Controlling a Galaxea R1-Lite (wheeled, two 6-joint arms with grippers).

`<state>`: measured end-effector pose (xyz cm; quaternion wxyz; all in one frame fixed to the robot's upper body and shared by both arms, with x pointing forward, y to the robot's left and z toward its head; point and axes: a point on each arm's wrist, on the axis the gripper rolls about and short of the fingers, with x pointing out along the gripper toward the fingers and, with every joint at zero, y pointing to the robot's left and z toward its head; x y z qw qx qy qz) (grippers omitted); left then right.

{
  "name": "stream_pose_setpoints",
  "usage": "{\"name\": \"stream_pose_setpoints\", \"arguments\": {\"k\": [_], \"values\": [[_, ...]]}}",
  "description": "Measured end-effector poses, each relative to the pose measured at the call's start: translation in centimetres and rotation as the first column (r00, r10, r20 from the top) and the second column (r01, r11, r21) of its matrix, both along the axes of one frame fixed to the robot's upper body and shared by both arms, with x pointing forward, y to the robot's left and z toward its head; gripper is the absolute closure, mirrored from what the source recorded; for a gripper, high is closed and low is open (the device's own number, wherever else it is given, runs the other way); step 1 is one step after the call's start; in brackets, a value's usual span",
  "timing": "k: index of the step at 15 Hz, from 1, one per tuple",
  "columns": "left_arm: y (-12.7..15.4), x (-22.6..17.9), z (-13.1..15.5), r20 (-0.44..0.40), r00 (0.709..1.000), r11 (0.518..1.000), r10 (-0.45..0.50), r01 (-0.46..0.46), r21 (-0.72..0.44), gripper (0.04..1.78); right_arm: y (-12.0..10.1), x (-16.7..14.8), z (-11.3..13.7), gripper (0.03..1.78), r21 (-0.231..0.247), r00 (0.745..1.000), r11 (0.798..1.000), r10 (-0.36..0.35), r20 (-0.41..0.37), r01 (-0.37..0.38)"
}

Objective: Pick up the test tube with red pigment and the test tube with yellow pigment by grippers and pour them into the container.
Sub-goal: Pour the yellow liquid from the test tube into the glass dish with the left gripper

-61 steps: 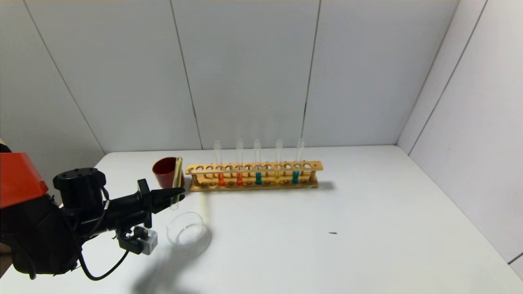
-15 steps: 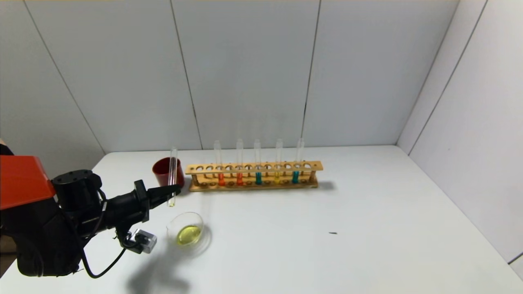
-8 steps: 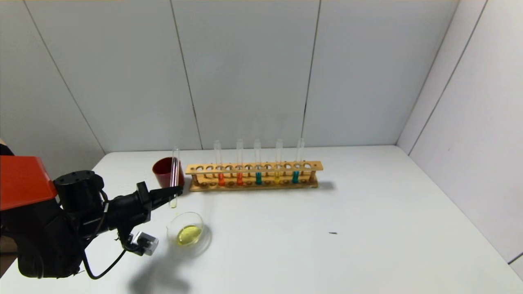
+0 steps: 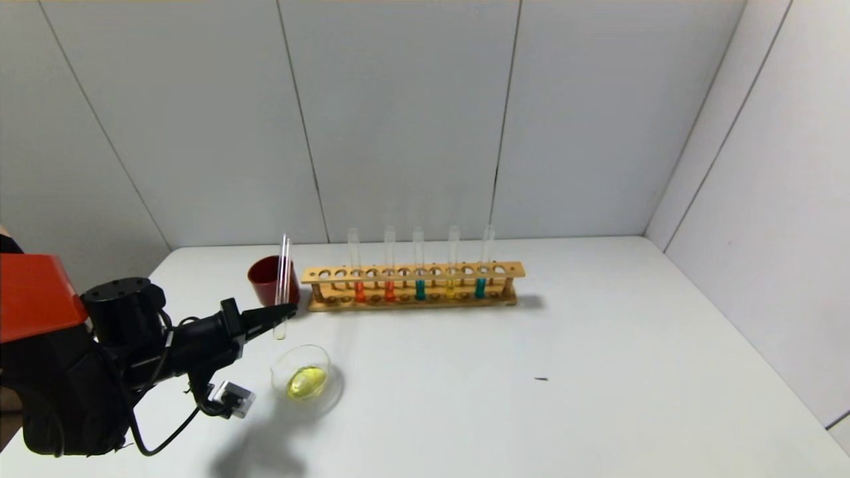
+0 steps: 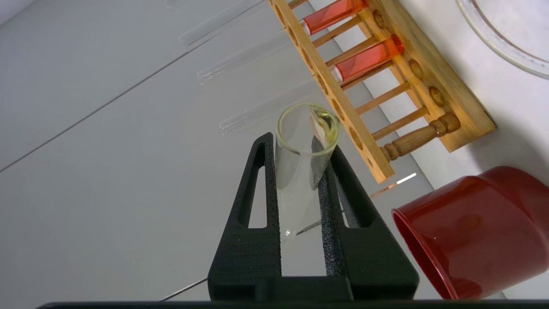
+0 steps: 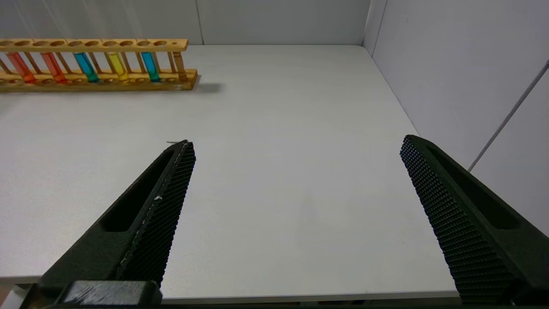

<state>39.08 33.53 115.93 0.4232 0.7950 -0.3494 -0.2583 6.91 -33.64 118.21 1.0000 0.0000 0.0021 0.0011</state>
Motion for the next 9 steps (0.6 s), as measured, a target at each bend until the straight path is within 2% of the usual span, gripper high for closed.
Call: {"name": "stream_pose_setpoints", "arguments": {"k": [4, 9], "values": [[0.00, -0.07, -0.03, 0.000, 1.000, 1.000, 0.011, -0.011, 0.005, 1.50, 0.00, 0.00, 0.00, 0.06, 0.000, 1.000, 1.000, 0.000, 0.000, 0.000], [-0.09, -0.77, 0.82, -0.072, 0.990, 0.991, 0.124, -0.127, -0.042, 1.50, 0.00, 0.00, 0.00, 0.06, 0.000, 1.000, 1.000, 0.000, 0.000, 0.000]]}}
